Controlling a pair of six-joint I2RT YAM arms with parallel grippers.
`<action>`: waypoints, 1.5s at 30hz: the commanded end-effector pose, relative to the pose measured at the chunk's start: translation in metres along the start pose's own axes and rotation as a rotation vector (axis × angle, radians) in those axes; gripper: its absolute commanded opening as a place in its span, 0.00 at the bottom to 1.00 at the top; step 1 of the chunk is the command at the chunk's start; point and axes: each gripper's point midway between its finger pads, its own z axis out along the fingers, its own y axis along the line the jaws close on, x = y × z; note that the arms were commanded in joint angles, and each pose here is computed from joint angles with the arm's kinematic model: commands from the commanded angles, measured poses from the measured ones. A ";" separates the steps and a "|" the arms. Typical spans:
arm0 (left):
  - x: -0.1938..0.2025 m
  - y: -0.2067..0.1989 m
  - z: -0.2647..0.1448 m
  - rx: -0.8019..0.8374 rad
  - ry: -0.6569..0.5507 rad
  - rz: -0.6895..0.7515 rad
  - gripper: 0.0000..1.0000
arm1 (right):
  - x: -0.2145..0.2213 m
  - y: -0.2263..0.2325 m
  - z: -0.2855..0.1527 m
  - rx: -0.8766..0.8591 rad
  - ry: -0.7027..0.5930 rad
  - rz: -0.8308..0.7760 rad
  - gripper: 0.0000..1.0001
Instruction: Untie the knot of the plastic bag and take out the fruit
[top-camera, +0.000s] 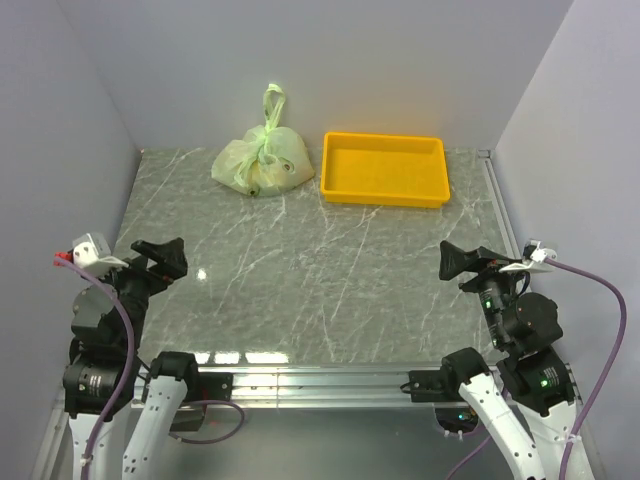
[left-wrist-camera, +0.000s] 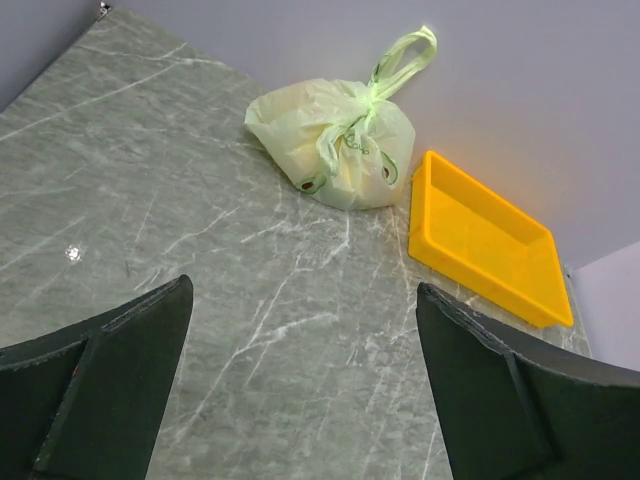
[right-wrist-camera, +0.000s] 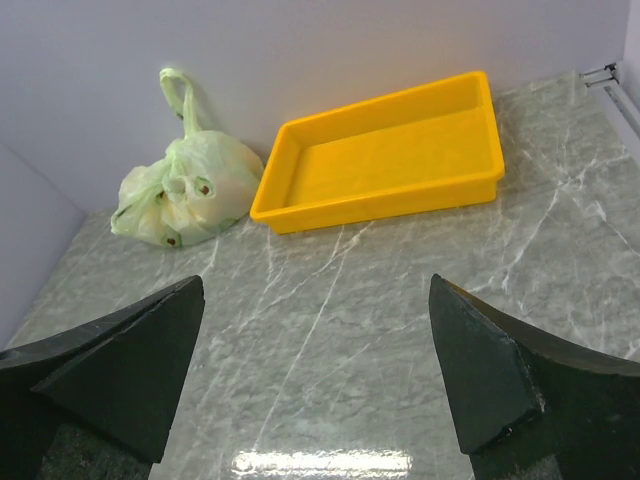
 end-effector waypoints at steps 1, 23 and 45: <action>0.002 -0.007 0.006 0.023 0.014 -0.021 0.99 | -0.001 0.003 0.005 -0.010 -0.008 0.006 1.00; 0.073 -0.017 0.160 -0.121 0.343 -0.093 0.99 | 0.031 0.024 0.015 -0.107 0.139 0.019 1.00; 0.156 -0.007 0.466 -0.149 0.420 -0.158 0.91 | 0.048 0.058 0.027 -0.255 0.240 0.072 1.00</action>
